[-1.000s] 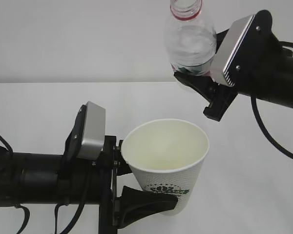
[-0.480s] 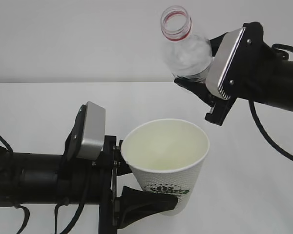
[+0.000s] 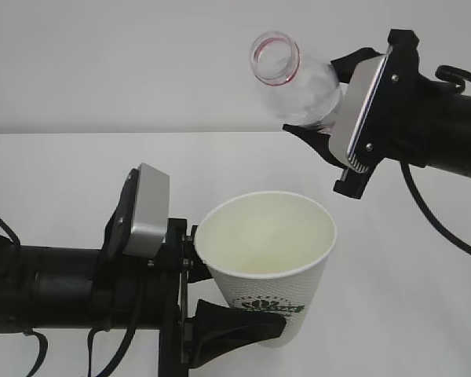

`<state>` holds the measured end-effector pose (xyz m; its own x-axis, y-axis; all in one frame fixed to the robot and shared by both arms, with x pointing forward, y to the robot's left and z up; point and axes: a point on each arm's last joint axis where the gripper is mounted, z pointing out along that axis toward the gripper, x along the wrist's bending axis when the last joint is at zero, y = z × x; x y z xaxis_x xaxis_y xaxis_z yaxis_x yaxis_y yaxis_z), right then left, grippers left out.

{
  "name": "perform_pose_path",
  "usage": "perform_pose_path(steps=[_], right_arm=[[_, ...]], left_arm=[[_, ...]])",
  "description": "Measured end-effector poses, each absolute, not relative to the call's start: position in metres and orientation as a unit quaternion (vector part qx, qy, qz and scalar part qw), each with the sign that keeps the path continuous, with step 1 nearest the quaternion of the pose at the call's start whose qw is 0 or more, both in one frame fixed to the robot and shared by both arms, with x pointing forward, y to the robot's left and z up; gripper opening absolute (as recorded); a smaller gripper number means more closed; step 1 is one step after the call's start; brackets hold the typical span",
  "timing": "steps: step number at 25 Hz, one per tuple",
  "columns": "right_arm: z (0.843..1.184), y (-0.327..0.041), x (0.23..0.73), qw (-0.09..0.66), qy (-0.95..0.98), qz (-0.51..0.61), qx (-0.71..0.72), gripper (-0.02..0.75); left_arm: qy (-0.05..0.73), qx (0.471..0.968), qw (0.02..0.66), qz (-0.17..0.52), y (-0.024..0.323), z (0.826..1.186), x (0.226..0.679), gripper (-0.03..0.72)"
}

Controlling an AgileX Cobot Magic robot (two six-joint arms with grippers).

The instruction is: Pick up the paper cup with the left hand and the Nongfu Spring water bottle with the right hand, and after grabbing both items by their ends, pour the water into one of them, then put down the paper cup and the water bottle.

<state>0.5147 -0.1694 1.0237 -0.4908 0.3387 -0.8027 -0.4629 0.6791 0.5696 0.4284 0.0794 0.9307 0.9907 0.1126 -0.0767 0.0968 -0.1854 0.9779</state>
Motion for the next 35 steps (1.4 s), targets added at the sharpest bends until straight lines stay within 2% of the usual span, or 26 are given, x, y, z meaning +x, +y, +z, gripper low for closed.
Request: perform_pose_path(steps=[13,35], right_arm=[[1.028,-0.167,0.514,0.529,0.747,0.394,-0.082,0.494],[1.029,-0.168,0.514,0.555,0.740,0.361,-0.119,0.494]], left_arm=[[0.087,0.767,0.635,0.021,0.089,0.931,0.439,0.484],[0.073,0.773,0.630,0.012,0.089,0.930,0.436,0.484]])
